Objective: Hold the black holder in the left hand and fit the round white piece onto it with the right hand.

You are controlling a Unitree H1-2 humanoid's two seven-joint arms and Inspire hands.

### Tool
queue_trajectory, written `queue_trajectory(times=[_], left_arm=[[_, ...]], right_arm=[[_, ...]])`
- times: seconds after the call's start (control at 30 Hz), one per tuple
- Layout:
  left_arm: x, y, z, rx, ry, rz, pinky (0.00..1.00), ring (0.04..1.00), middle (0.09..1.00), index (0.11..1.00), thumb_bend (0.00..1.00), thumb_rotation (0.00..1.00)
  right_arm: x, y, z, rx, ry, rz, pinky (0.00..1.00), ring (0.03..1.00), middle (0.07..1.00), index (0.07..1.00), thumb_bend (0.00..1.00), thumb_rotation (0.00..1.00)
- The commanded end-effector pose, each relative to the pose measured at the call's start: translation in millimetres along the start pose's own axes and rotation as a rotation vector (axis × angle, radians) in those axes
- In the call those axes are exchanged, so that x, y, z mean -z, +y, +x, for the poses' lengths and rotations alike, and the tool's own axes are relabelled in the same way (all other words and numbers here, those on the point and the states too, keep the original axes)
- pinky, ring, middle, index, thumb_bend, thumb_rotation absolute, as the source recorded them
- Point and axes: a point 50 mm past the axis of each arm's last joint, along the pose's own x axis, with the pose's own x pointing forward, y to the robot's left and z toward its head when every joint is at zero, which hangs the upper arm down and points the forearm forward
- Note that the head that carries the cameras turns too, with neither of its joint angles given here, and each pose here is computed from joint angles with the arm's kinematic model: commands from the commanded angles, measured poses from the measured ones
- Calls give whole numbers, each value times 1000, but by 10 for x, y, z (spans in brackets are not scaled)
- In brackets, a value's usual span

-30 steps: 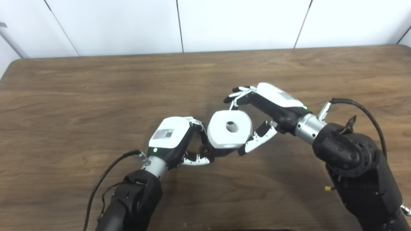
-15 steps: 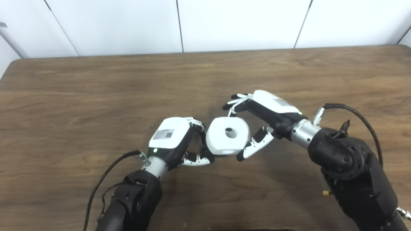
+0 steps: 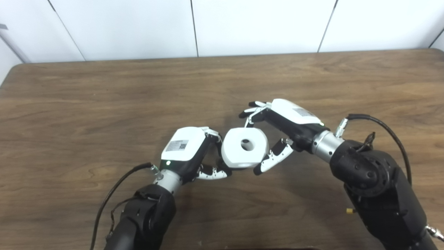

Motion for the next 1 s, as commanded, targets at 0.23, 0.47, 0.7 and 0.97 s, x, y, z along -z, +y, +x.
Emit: queue_trajectory(times=[0.23,0.47,0.7,0.97], left_arm=[[11,-169,-52,122,18,-28,818,861,772,487,521,50],[-2,-164,-57,119,17,-30,816,863,776,487,521,50],[-12,-158,-58,115,19,-38,808,862,773,487,521,50],[-15,-154,-57,117,21,-31,804,861,773,487,521,50]], right_arm=[[-73,-61,69,49,-36,-21,1000,966,853,483,523,141],[-84,-37,111,31,-33,-23,1000,964,848,482,523,143],[-62,-41,127,6,-22,-40,1000,965,843,485,524,152],[-49,-51,111,-3,-12,-45,1000,963,847,492,520,167]])
